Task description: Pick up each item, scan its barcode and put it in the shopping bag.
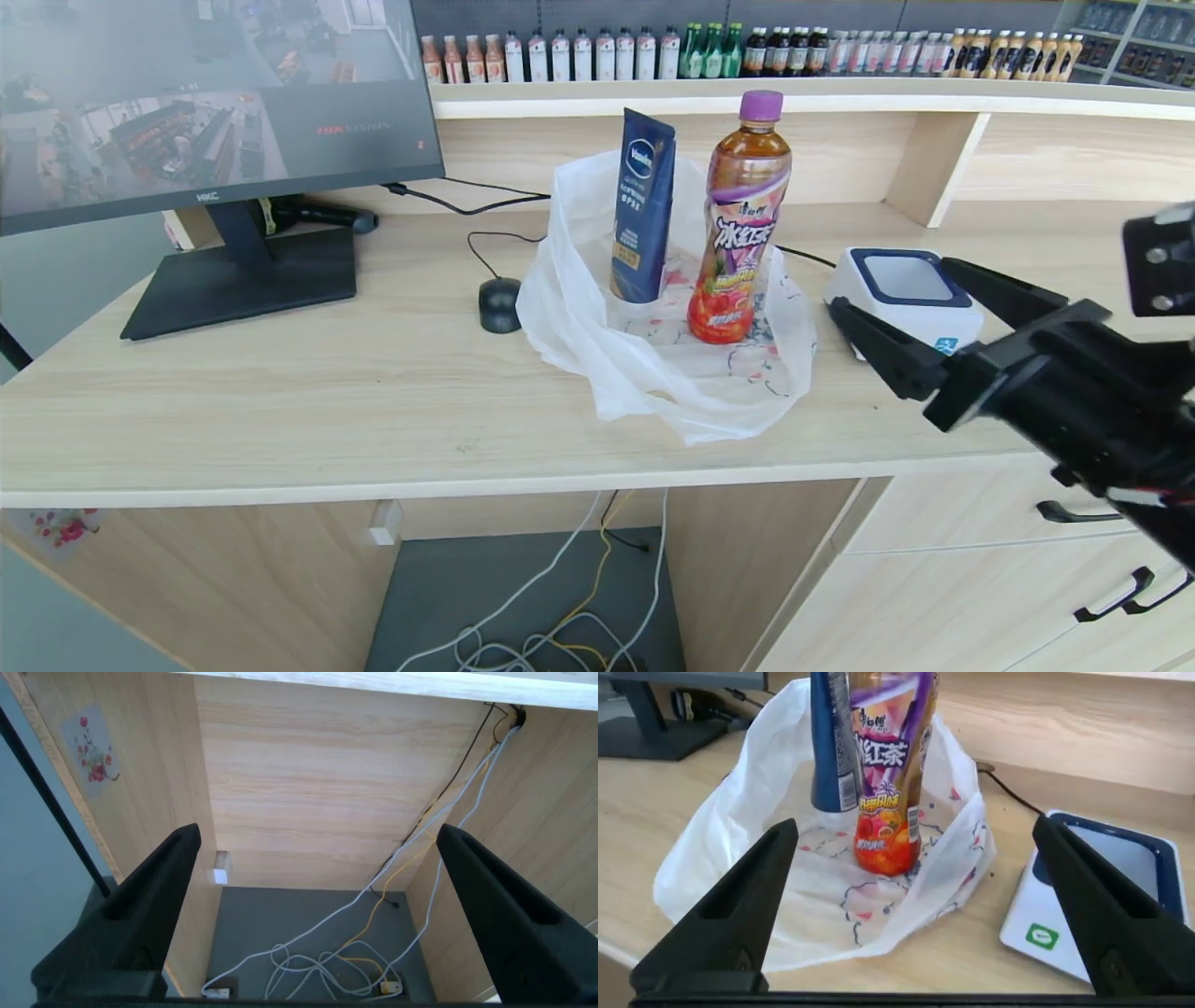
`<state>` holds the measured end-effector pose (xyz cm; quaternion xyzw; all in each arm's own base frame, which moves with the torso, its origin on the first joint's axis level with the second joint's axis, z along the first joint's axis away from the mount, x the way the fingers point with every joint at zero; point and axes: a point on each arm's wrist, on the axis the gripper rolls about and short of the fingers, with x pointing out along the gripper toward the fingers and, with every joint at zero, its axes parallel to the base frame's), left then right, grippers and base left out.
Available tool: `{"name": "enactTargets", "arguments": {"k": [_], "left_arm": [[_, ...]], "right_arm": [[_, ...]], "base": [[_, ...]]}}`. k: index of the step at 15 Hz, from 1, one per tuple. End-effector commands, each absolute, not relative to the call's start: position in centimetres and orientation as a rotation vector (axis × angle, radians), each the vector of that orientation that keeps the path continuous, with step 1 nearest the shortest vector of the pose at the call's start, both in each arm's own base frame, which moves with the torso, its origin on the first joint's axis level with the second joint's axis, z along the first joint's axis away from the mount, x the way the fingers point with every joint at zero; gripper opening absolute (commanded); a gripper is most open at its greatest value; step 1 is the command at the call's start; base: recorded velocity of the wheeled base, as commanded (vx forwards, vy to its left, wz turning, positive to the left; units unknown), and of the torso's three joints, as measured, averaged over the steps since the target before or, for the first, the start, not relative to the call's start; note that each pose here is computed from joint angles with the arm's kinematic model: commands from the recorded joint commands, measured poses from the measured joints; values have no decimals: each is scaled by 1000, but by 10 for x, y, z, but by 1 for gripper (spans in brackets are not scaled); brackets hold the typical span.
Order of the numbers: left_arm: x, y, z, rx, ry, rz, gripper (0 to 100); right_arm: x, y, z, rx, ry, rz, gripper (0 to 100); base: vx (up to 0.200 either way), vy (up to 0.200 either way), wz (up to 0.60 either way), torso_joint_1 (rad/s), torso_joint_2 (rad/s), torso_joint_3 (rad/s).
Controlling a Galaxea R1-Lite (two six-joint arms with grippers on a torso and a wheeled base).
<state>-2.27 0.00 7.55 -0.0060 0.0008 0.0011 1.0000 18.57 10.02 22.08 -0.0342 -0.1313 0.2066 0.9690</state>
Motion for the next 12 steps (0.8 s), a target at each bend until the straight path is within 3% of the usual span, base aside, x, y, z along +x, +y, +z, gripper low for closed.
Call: {"name": "enactTargets", "arguments": {"k": [1, 4, 12], "left_arm": [[-23, 0, 76, -12, 2, 3, 100], [-23, 0, 76, -12, 2, 3, 100], [-23, 0, 76, -15, 2, 3, 100]], "right_arm": [[123, 64, 208, -64, -296, 402, 100], [72, 36, 168, -89, -211, 408, 100], [-7, -5, 85, -165, 75, 445, 100]], "base": [[0, 0, 0, 0, 0, 0], [0, 0, 0, 0, 0, 0], [0, 0, 0, 0, 0, 0]]}}
